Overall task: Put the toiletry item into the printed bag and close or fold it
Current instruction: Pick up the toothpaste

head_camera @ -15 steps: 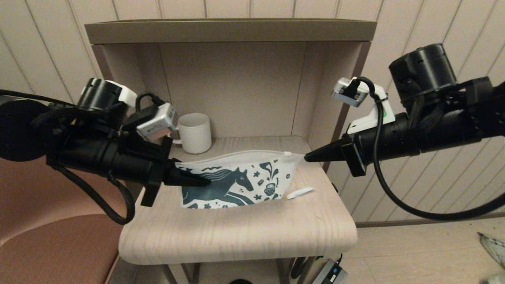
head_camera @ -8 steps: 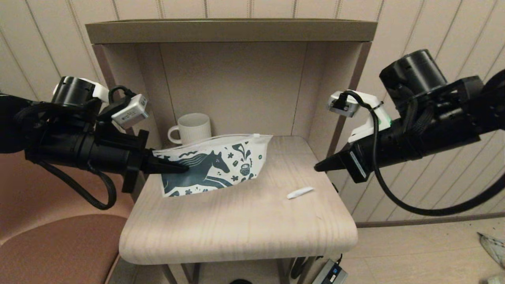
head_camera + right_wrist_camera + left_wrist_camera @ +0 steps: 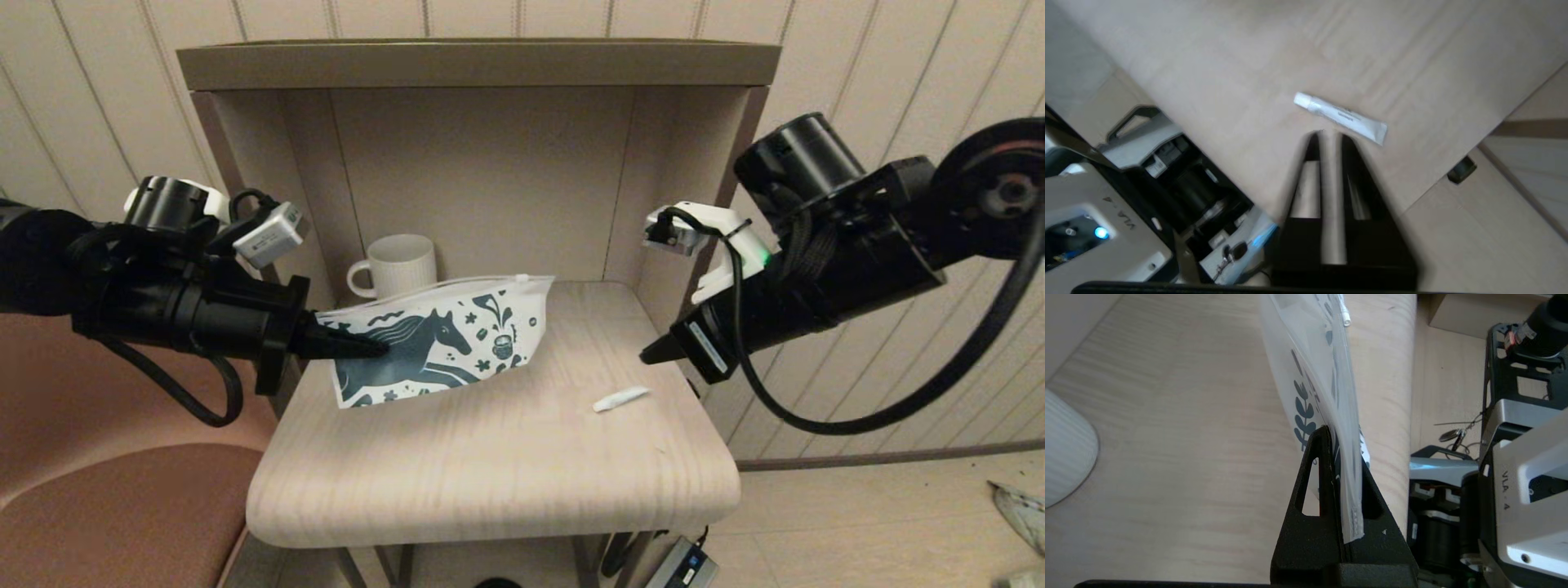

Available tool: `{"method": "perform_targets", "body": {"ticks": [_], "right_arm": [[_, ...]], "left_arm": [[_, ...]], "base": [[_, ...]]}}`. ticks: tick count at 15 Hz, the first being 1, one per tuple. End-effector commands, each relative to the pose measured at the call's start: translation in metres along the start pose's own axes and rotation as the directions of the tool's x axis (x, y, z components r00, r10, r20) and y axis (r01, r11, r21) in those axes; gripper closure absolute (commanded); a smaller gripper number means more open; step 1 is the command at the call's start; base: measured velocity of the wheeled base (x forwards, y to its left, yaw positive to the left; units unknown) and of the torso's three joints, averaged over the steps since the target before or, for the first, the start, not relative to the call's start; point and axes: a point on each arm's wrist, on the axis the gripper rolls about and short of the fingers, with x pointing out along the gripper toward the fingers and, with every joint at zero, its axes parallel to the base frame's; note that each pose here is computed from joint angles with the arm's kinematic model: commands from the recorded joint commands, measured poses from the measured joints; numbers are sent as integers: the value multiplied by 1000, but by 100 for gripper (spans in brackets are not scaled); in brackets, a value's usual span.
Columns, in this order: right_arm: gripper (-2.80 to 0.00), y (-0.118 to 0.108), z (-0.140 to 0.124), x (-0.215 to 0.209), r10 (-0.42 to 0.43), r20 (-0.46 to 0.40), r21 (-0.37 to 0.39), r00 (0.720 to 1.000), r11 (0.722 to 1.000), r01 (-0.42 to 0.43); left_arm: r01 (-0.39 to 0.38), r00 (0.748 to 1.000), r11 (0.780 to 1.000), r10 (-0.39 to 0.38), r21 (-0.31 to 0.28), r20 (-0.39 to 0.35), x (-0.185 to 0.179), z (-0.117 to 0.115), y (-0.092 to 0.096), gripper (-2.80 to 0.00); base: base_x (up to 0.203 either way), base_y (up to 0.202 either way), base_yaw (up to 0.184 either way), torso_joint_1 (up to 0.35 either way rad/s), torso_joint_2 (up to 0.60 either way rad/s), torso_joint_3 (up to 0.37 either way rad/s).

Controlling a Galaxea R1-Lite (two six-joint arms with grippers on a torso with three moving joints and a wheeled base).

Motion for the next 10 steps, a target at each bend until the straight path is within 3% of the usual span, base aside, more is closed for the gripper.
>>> {"method": "perform_targets", "body": {"ticks": [1,5,10], "right_arm": [[-280,2,1,15,15,-34,-7,999,1000,-15],[-280,0,-5,43,5,-139,14,990,1000,-4],[-280,8,-16,45,29,-176,24,984,999,-25]], "left_arm": [[5,1000,1000,-5,1,1,1,-1,1,0],[2,1000,1000,-2,1,-6,0,-3,-2,0],[6,1000,1000,-6,-9,-13,1,-6,-4,0]], "base": [[0,0,0,0,0,0],[0,0,0,0,0,0],[0,0,0,0,0,0]]}}
